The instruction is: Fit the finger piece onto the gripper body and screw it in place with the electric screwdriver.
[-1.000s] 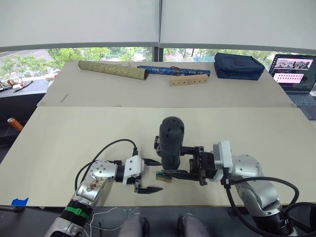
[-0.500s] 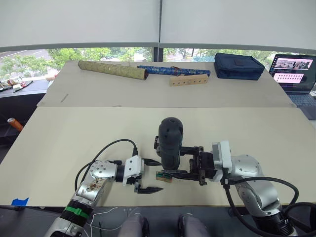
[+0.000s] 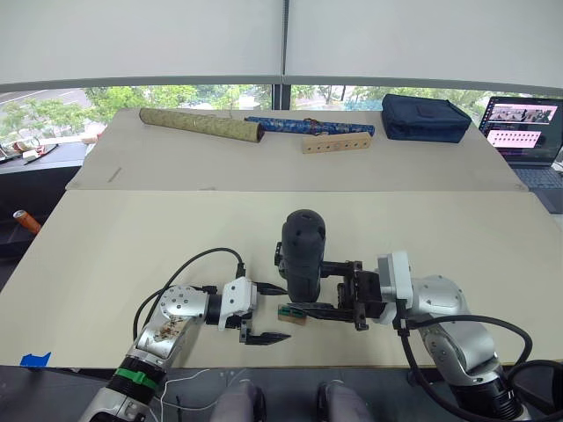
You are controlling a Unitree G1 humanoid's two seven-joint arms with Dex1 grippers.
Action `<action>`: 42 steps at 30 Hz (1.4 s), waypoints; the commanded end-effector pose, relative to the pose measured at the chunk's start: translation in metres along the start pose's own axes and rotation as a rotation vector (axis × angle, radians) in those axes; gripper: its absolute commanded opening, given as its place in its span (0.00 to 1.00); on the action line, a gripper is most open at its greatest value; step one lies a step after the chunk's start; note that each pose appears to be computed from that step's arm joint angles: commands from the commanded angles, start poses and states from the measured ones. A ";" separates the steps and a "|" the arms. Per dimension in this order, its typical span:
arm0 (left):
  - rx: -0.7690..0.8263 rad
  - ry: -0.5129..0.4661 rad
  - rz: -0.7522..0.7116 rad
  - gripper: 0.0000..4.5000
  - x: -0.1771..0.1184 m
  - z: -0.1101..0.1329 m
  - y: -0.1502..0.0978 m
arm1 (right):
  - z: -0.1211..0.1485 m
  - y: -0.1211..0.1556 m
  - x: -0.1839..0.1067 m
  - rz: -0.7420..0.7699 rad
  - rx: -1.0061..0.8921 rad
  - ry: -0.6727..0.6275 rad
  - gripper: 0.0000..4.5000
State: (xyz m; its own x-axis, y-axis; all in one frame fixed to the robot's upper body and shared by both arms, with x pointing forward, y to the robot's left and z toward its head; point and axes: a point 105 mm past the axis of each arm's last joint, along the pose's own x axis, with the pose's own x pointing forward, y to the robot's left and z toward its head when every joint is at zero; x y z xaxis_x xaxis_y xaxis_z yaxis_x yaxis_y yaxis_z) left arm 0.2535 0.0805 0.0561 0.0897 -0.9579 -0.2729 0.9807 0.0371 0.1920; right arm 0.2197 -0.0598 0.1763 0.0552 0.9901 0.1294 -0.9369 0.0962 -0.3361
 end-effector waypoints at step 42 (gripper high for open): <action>-0.074 0.043 -0.017 1.00 0.004 -0.018 -0.011 | 0.007 0.001 0.001 0.032 -0.055 0.005 0.43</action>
State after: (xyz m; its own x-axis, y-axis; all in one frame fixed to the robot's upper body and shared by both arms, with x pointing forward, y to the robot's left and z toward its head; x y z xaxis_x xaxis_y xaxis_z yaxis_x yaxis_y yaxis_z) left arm 0.2536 0.0805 0.0563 0.0912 -0.9578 -0.2726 0.9807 0.0388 0.1917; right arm 0.2204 -0.0611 0.1718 0.0556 0.9945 0.0888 -0.9356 0.0830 -0.3433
